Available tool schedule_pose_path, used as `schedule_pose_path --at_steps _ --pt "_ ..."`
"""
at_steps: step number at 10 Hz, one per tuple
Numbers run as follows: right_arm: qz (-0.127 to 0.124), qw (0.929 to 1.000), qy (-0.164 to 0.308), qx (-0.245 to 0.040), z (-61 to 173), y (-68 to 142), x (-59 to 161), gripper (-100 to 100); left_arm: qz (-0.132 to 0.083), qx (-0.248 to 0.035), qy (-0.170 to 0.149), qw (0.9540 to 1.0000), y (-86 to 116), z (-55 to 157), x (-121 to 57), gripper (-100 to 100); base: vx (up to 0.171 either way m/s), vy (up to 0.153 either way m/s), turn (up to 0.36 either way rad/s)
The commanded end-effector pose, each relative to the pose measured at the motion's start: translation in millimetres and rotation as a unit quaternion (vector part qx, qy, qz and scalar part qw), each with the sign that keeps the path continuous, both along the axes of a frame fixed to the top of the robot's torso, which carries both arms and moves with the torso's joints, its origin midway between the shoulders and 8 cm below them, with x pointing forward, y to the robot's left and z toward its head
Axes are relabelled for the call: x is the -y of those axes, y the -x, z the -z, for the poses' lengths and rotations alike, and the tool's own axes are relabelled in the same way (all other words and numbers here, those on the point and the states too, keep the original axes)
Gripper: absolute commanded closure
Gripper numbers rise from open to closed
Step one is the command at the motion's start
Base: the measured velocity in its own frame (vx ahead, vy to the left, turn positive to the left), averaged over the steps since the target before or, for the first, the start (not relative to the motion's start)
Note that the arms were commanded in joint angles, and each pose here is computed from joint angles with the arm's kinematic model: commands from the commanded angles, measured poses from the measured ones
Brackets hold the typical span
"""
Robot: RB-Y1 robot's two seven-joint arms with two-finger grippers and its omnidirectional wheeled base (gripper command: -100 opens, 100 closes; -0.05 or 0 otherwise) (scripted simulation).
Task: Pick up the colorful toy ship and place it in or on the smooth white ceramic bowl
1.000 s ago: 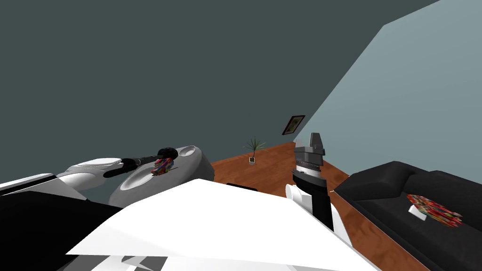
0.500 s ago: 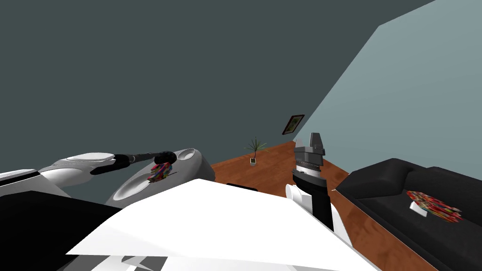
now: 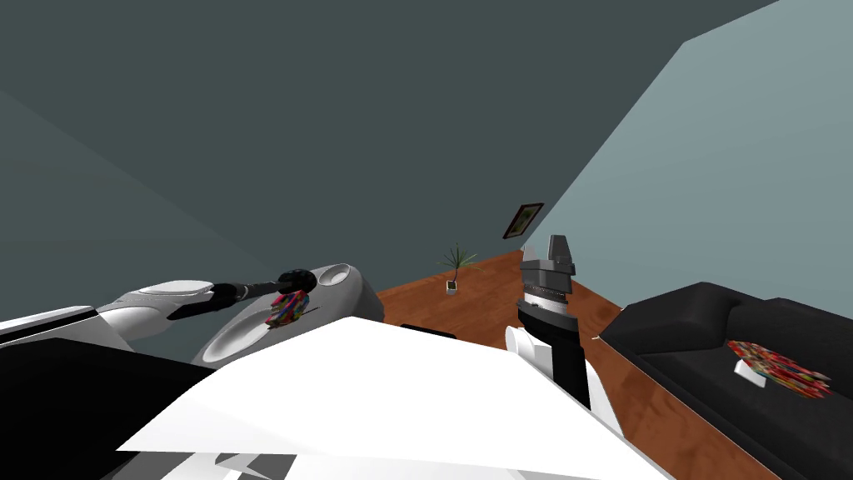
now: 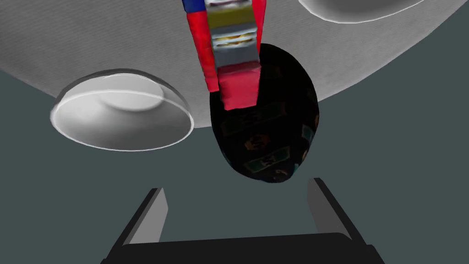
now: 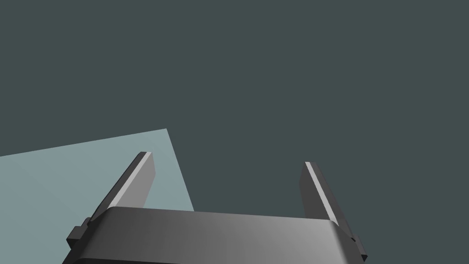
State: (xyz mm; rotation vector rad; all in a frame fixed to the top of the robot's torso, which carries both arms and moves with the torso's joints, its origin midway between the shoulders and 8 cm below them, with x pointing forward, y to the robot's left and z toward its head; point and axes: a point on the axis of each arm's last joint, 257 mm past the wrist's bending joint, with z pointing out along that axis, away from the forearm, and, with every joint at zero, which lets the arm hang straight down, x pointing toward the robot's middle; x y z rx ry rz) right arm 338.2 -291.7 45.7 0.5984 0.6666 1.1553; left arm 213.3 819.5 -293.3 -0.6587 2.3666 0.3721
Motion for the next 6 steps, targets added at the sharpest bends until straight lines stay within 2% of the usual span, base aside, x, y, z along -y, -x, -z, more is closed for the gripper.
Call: schedule_pose_path --at_steps 1,2,3,4,5,6 --pt "0.000 1.0000 0.000 0.000 0 0 0 0 0.001 -0.001 0.003 1.0000 0 0 3.2 -100 0.009 0.019 0.001" --pt "0.000 1.0000 0.000 0.000 0 0 0 0 0.010 -0.030 0.038 0.9988 21 43 29.8 -100 0.005 0.081 0.039" --pt "0.000 1.0000 0.000 0.000 0 0 0 0 -0.008 -0.021 0.027 0.9994 22 33 15.1 -100 -0.003 0.083 0.007" --pt "0.000 1.0000 0.000 0.000 0 0 0 0 0.002 -0.032 0.034 0.9989 28 42 24.0 -100 -0.009 0.045 -0.004" --pt "0.000 1.0000 0.000 0.000 0 0 0 0 0.013 -0.045 0.060 0.9971 35 69 47.2 -100 -0.011 0.048 0.021" --pt "0.000 1.0000 0.000 0.000 0 0 0 0 0.011 -0.046 0.059 0.9971 36 69 46.2 -100 -0.007 0.034 0.008"
